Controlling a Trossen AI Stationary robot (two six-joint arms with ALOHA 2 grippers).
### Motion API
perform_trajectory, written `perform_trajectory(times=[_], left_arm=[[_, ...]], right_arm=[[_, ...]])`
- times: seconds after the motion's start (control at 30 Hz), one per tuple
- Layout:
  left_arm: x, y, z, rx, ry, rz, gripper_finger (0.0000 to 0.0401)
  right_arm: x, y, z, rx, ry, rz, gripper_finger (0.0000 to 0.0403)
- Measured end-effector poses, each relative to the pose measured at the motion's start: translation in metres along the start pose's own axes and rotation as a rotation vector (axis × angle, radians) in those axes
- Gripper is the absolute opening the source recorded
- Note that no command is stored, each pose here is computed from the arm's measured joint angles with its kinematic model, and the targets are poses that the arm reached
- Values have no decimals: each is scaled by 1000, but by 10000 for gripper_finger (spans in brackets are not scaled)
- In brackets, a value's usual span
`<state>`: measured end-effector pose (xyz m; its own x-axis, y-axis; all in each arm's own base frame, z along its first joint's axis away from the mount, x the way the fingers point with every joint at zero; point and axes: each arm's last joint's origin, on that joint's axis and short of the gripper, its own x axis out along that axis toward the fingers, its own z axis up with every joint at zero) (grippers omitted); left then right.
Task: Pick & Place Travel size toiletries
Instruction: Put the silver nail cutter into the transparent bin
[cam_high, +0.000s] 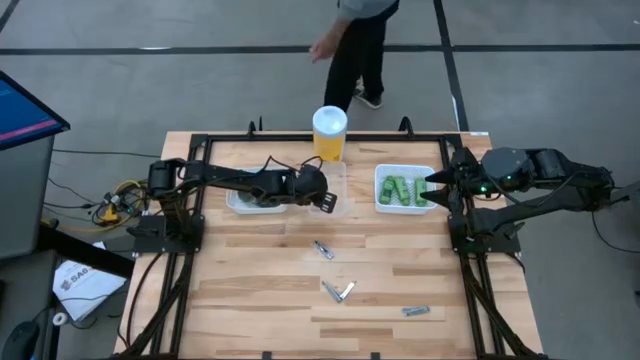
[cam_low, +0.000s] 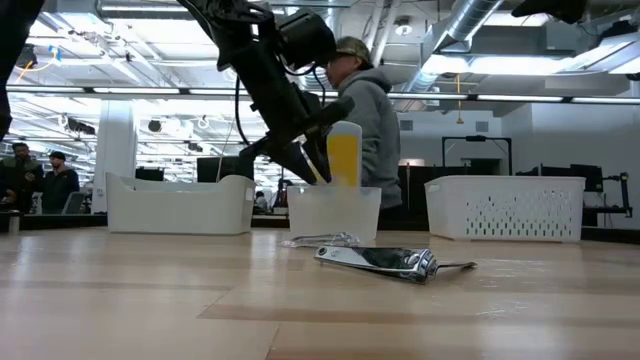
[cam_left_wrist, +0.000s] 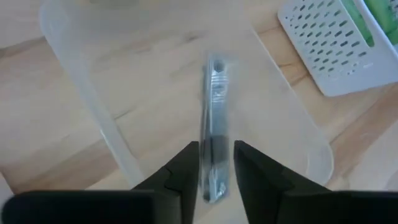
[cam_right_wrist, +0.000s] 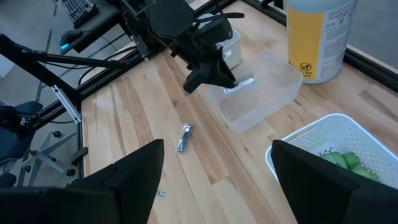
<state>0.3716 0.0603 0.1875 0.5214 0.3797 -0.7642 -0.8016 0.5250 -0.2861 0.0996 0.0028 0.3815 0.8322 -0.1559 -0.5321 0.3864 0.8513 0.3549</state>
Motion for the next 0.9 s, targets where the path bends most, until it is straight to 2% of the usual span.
perform_trajectory(times=[0.2,0.27,0.33,0.43,0.6,0.67,0.8,0.9], left_arm=[[0,-1,-1,7,6,-7,171],[-4,-2,0,7,46,-55,194],[-17,-7,5,59,67,-161,207],[-53,-20,9,198,41,-314,212],[-117,-45,-6,578,-91,-531,204],[-135,-52,-16,707,-137,-579,203],[-149,-61,-34,826,-154,-622,216],[-142,-69,-49,913,-136,-626,233]], right_arm=[[0,0,0,0,0,0,290],[0,0,0,0,0,0,290],[0,0,0,0,1,0,290],[0,0,0,2,1,-1,290],[0,0,0,2,1,0,290],[0,0,0,10,1,-1,290],[0,0,0,17,2,-1,290],[0,0,0,17,2,0,290]])
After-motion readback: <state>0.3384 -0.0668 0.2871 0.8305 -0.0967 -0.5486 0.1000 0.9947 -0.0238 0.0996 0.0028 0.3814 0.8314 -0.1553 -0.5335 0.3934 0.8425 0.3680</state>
